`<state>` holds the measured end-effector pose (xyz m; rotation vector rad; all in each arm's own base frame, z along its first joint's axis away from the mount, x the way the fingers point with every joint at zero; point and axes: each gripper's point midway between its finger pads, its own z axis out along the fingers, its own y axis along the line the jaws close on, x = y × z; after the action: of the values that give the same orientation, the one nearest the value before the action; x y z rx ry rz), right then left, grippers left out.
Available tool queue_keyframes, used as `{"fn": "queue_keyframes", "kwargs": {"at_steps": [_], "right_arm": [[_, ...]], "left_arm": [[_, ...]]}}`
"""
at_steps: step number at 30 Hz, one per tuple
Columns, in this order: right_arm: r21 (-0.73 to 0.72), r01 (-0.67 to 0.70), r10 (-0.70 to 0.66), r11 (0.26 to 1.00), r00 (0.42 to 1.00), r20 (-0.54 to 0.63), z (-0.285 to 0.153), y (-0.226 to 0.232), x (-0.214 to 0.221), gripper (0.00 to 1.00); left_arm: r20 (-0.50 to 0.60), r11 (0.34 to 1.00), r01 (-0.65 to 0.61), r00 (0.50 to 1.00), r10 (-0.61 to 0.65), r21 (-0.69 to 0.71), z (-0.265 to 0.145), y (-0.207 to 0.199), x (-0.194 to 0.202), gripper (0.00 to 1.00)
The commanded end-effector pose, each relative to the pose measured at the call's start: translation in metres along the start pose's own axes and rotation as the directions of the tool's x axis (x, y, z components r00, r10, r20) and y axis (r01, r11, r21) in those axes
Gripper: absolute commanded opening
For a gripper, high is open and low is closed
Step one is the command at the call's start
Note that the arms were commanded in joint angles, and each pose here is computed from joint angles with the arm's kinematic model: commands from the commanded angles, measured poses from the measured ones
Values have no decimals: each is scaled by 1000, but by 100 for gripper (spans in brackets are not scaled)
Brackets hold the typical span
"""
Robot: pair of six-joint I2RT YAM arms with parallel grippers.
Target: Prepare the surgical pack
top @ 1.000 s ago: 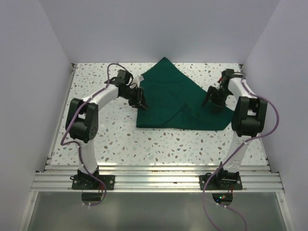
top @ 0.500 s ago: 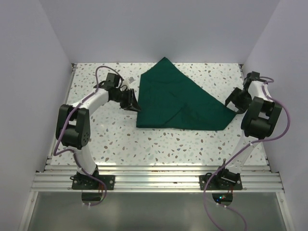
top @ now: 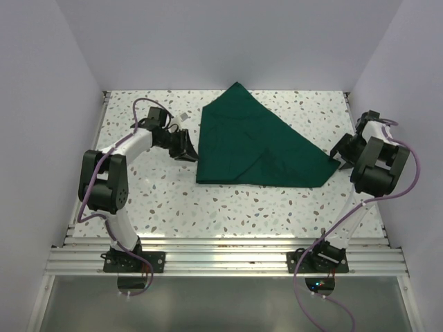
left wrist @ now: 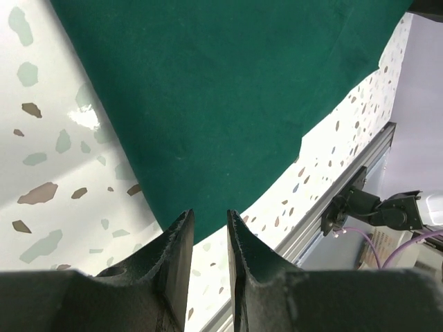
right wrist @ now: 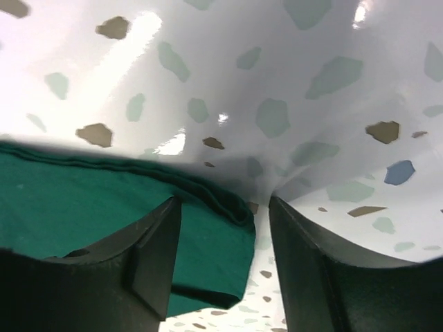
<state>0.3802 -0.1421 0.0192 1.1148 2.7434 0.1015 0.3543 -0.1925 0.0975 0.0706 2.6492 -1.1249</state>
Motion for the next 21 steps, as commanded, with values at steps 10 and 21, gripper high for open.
{"fn": "queue_keyframes", "kwargs": {"at_steps": [10, 21], "right_arm": [[-267, 66, -52, 961, 997, 58, -19, 59, 2, 4], [-394, 359, -278, 846, 928, 249, -151, 208, 60, 0]], "left_arm": [[83, 1000, 3, 997, -1, -26, -16, 3, -32, 28], [60, 995, 61, 997, -56, -80, -7, 42, -36, 28]]}}
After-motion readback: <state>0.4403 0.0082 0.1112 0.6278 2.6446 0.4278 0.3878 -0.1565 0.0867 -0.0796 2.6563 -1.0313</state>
